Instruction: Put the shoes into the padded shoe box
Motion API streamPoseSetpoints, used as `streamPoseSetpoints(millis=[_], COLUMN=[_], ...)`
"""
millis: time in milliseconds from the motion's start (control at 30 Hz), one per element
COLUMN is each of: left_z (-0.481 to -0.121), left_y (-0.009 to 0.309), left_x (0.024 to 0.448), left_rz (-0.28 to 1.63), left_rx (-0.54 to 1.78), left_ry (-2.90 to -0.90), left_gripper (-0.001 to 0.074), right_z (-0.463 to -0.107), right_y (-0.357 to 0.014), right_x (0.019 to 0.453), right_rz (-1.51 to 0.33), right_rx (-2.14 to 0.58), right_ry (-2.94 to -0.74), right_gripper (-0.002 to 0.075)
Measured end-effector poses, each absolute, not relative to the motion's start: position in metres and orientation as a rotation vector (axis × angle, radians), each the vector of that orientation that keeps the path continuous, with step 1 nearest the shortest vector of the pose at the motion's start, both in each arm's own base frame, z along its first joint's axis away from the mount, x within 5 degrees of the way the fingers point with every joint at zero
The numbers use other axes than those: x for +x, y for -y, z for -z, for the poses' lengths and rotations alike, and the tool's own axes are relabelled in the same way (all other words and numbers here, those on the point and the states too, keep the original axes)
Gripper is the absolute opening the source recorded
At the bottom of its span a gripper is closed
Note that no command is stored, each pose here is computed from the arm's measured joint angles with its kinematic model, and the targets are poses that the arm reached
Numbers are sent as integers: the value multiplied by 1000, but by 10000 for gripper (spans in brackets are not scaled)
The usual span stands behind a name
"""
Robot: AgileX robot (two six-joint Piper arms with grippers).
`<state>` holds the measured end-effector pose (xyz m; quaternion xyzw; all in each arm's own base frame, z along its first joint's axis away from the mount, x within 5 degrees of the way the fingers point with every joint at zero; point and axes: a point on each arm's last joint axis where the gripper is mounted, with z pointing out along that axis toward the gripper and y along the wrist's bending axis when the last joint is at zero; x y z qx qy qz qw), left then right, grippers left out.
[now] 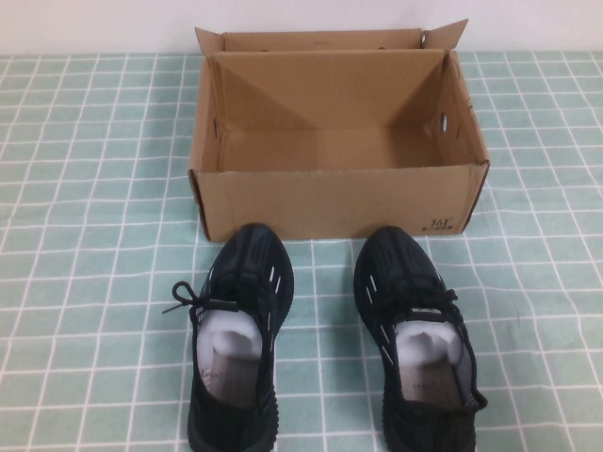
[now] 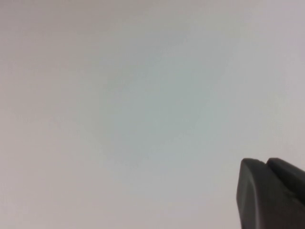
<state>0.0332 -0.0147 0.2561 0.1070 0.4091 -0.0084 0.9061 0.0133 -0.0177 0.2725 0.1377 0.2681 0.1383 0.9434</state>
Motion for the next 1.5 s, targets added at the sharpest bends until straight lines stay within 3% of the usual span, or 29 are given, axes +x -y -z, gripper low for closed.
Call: streamPoseSetpoints(millis=[233,467,633,833,967,1233,1400,1500], left_z=[-281,-328,-374,-422,-444,-441,-430,-417], left_y=[10,7,3,2,3,4,3,1], left_x=[3,-9,-30,-22,-5,22,29,41], left_rz=[200,328,326,321,311,293,258,102], left_rx=[114,65,46,19,-6,-30,-41,12], left_ry=[-444,-445,-462,-590,-733,-921,-1063,-1233], left_gripper=[-4,-4,-4,-4,-4,-4,-4,-4], right_z=[-288,-334,-379,-440,-460,-456,-436,-430], right_y=[20,21,20,14,14,11,2,-3], right_x=[-2,-23,-35,-24,1,40,60,74], right_rz=[-376,-313,-435,-469,-462,-458,-316,-258], right_rx=[292,272,286,272,283,306,201,137], right_ry=[-358,-275,-295,-479,-540,-707,-1043,-1232], right_gripper=[-8,-8,-8,-8,-8,-8,-8,-8])
